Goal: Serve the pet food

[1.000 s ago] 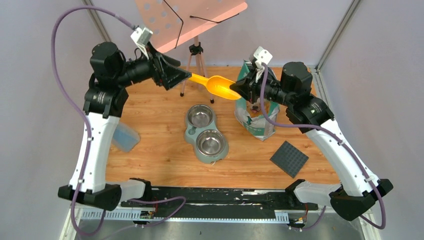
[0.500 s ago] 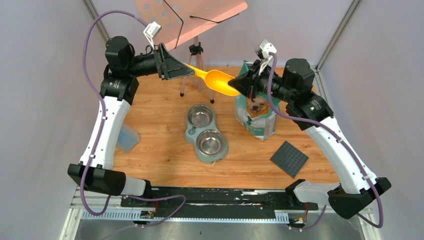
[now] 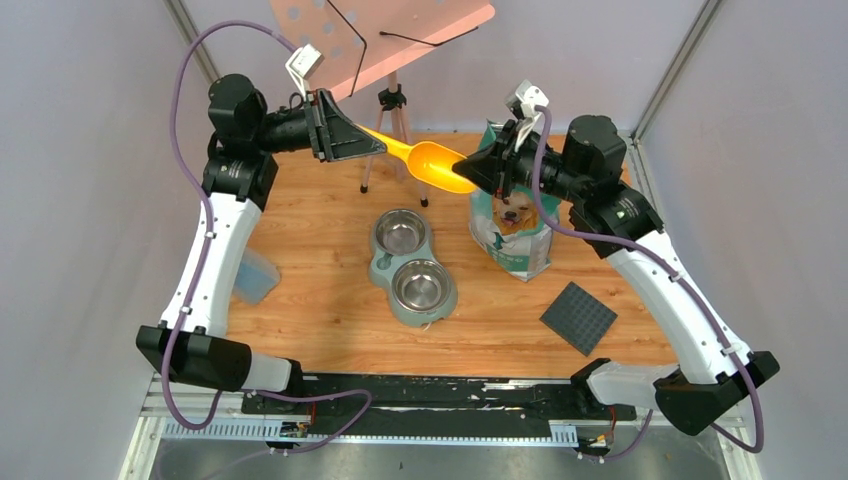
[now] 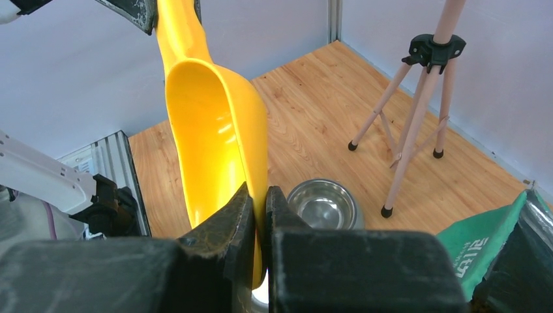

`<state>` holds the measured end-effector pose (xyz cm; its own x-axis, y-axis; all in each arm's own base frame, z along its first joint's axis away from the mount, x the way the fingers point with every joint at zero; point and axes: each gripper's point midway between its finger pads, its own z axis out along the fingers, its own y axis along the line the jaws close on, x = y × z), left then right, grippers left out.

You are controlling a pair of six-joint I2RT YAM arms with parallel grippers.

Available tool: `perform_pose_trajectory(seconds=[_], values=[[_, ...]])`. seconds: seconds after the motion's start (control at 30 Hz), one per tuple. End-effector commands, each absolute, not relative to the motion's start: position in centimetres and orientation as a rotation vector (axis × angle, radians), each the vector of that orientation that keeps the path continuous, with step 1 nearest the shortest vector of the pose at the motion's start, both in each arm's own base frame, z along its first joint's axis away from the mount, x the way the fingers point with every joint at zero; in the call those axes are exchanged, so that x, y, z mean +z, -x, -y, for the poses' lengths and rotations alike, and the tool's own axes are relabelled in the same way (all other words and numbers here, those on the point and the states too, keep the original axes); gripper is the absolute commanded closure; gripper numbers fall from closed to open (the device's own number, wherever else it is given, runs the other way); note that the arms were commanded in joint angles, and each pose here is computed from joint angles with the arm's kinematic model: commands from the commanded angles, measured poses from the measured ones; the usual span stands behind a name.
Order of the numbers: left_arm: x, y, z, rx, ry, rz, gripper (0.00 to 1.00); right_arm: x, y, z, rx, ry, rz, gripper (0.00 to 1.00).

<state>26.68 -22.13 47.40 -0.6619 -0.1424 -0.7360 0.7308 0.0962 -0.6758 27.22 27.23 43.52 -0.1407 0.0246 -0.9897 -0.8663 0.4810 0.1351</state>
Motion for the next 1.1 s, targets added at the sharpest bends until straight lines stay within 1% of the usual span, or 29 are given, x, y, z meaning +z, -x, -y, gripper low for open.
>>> perform_pose_trajectory(seconds=[0.0, 0.03, 0.07, 0.17, 0.23, 0.3, 0.33, 0.37, 0.4, 0.43, 0.47, 0.5, 0.53, 0.57, 0.6, 0.63, 0.7, 0.93, 1.07], values=[[47.5, -25.9, 22.0, -1.598, -0.688, -1.623, 1.00, 42.6, -27.1, -28.1, 0.937, 0.824, -1.506, 0.92], [47.2, -25.7, 22.0, -1.601, -0.698, -1.625, 1.00, 42.4, -27.1, -28.1, 0.939, 0.830, -1.507, 0.82], [46.8, -25.8, 22.0, -1.608, -0.694, -1.635, 1.00, 42.2, -27.2, -28.2, 0.940, 0.834, -1.510, 0.78], [46.2, -25.5, 22.0, -1.614, -0.697, -1.645, 1.00, 41.9, -27.5, -28.5, 0.945, 0.841, -1.515, 0.73], [45.9, -25.4, 22.0, -1.616, -0.691, -1.652, 1.00, 41.7, -28.1, -29.0, 0.927, 0.834, -1.520, 0.67], [45.8, -25.3, 22.0, -1.621, -0.690, -1.658, 1.00, 41.5, -28.9, -29.5, 0.884, 0.826, -1.523, 0.67], [45.8, -25.3, 22.0, -1.620, -0.691, -1.657, 1.00, 41.4, -29.1, -29.8, 0.880, 0.829, -1.524, 0.67], [45.8, -25.2, 22.0, -1.623, -0.689, -1.662, 1.00, 41.5, -29.2, -30.0, 0.882, 0.834, -1.521, 0.69], [45.9, -25.2, 22.0, -1.620, -0.689, -1.660, 1.00, 41.4, -29.2, -30.4, 0.886, 0.838, -1.523, 0.77], [45.9, -25.2, 22.0, -1.620, -0.686, -1.662, 1.00, 41.5, -29.3, -30.6, 0.884, 0.838, -1.521, 0.89], [46.0, -25.4, 22.0, -1.608, -0.674, -1.659, 0.99, 41.4, -29.3, -30.8, 0.885, 0.838, -1.523, 0.99], [46.0, -25.5, 22.0, -1.598, -0.659, -1.661, 0.92, 41.3, -29.3, -31.1, 0.896, 0.832, -1.529, 1.00], [46.2, -25.9, 21.9, -1.565, -0.642, -1.648, 0.73, 41.5, -29.1, -31.2, 0.923, 0.811, -1.539, 1.00], [46.1, -26.1, 21.9, -1.547, -0.631, -1.643, 0.64, 41.5, -29.0, -31.3, 0.945, 0.793, -1.548, 1.00], [46.1, -26.6, 21.8, -1.502, -0.622, -1.627, 0.52, 41.5, -29.0, -31.3, 0.962, 0.774, -1.558, 1.00], [45.6, -26.8, 21.8, -1.492, -0.606, -1.643, 0.48, 41.5, -29.0, -31.4, 0.975, 0.752, -1.570, 1.00], [44.8, -27.1, 21.8, -1.490, -0.601, -1.656, 0.46, 41.4, -28.9, -31.4, 0.996, 0.734, -1.587, 1.00], [43.5, -26.8, 22.2, -1.563, -0.598, -1.698, 0.49, 41.1, -29.0, -31.4, 0.997, 0.724, -1.598, 1.00], [43.3, -26.9, 22.3, -1.576, -0.576, -1.712, 0.47, 40.8, -29.1, -31.6, 1.002, 0.728, -1.606, 1.00]])
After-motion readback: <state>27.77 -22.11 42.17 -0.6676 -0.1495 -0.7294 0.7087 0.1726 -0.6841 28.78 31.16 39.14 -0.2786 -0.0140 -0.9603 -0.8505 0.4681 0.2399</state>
